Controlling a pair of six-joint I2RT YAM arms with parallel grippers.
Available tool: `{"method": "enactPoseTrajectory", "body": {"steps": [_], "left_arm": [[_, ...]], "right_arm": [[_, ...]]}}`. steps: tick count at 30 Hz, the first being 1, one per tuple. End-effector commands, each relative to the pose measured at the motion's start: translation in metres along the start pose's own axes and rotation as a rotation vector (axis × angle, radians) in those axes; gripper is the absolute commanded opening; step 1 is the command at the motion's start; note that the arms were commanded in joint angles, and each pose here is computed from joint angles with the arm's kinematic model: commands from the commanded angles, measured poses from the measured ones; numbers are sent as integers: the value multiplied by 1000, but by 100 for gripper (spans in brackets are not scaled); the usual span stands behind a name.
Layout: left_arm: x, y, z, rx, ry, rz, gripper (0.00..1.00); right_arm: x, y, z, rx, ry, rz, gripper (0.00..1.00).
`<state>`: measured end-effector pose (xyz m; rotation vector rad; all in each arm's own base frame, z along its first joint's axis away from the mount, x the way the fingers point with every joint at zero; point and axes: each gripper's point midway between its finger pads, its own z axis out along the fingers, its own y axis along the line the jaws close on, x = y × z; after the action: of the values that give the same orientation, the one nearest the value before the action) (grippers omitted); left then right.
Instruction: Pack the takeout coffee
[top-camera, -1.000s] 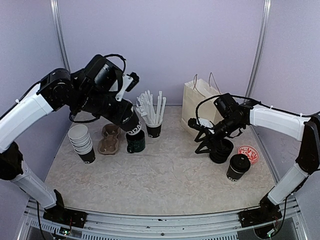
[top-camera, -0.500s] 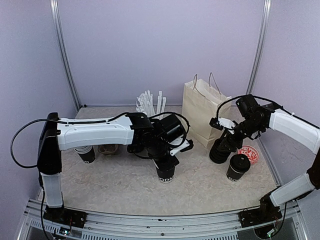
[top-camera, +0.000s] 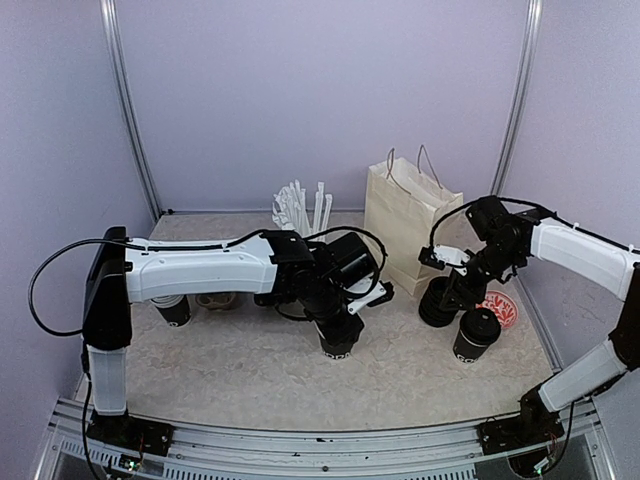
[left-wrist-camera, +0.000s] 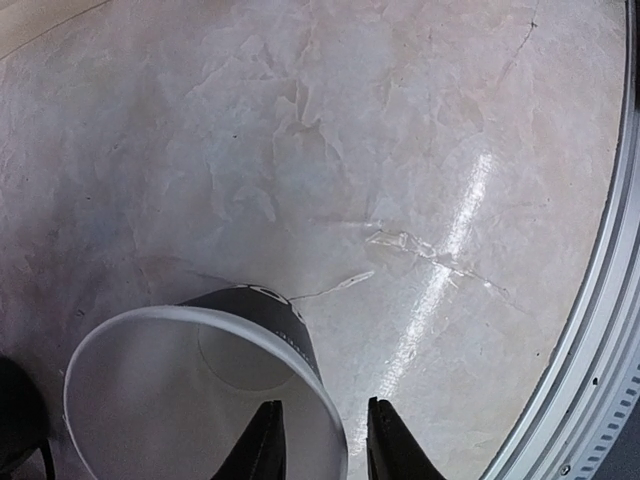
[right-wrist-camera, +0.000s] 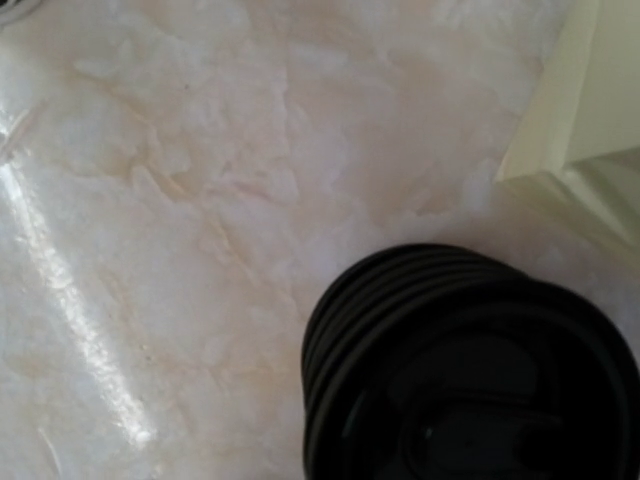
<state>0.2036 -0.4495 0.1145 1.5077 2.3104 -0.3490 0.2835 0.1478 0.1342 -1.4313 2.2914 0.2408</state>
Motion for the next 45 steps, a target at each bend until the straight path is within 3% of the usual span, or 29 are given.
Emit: {"method": "enactPoseTrajectory", "body": {"steps": [1,9,21,30,37,45], "left_arm": [[-19,-4,-15,-9,-70,20,31],[-41,8,-56,-73,-215,-5,37],[-47,25,-81,-133,-299,-60,38],[-49,35,-92,-167,-332,-74,38],[-46,44,-97,-194,-345,-95,38],[-72,68,-128,-302,-535,-117,45]], "right_arm": [[8,-4,5,-1,41,3,62],[11,-6,15,-24,79,14,40],[6,-13,13,-7,81,31,22],[10,-11,19,-26,100,57,20],[2,-10,11,-35,75,62,9],[-19,3,-17,-81,-16,59,4]]}}
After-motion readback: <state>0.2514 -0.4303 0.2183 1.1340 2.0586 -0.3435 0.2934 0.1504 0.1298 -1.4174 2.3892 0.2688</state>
